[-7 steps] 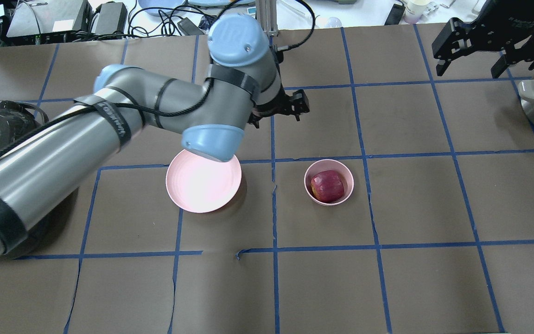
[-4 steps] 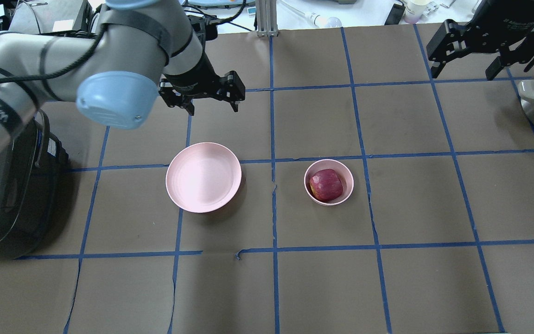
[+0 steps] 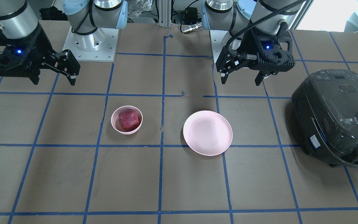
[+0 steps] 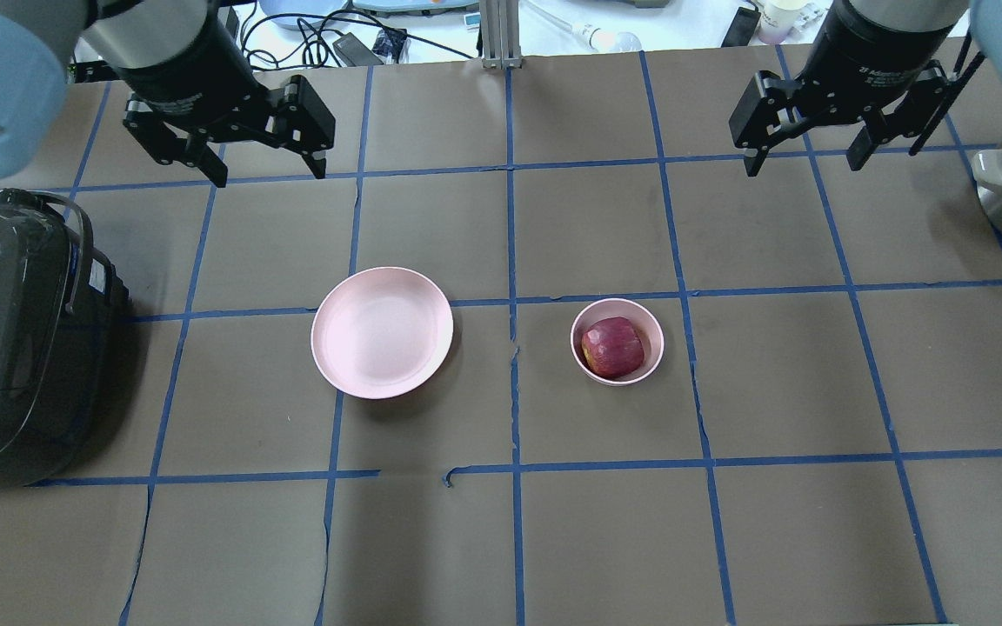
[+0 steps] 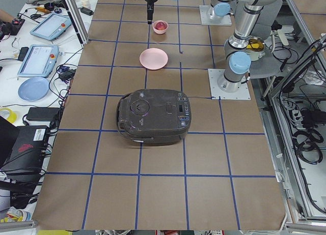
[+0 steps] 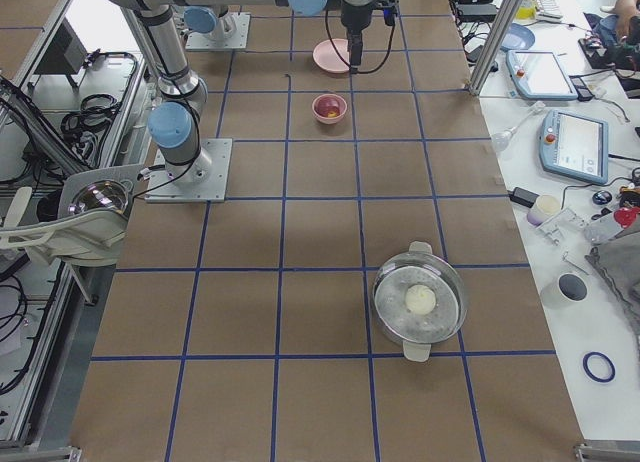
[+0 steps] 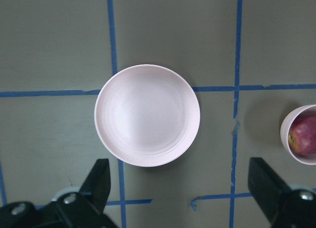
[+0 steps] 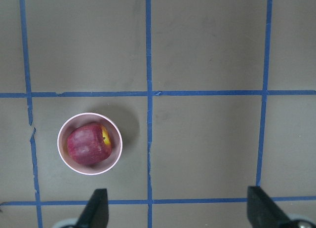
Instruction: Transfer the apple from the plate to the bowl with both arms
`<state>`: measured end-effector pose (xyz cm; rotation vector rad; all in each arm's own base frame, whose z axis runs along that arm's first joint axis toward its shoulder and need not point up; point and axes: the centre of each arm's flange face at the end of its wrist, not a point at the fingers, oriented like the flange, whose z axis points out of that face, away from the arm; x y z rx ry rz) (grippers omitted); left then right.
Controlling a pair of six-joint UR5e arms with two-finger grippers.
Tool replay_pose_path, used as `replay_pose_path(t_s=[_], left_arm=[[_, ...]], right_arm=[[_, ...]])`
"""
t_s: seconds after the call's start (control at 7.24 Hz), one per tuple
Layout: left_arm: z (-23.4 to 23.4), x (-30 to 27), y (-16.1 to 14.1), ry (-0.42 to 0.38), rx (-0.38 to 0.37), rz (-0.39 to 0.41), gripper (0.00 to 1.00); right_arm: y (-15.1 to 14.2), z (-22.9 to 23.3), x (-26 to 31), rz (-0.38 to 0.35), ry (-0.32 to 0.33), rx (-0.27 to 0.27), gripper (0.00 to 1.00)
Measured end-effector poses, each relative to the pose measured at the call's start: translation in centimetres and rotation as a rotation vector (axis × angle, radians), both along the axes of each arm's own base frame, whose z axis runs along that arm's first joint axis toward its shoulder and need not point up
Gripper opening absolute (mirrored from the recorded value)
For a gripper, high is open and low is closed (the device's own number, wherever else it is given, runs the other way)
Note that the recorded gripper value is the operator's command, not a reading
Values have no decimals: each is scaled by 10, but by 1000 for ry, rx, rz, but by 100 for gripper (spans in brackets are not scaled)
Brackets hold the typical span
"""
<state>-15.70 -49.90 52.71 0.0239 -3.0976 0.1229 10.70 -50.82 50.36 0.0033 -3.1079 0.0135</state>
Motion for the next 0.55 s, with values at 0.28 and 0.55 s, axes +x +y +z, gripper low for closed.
replay_pose_path(t_s=[0.28, 0.55], left_arm=[[11, 6, 12, -28, 3, -1, 100], [10, 12, 18, -63, 17, 3, 100]], right_arm=[[5, 2, 11, 4, 10, -5, 100], [8, 9, 22, 13, 10, -19, 100]])
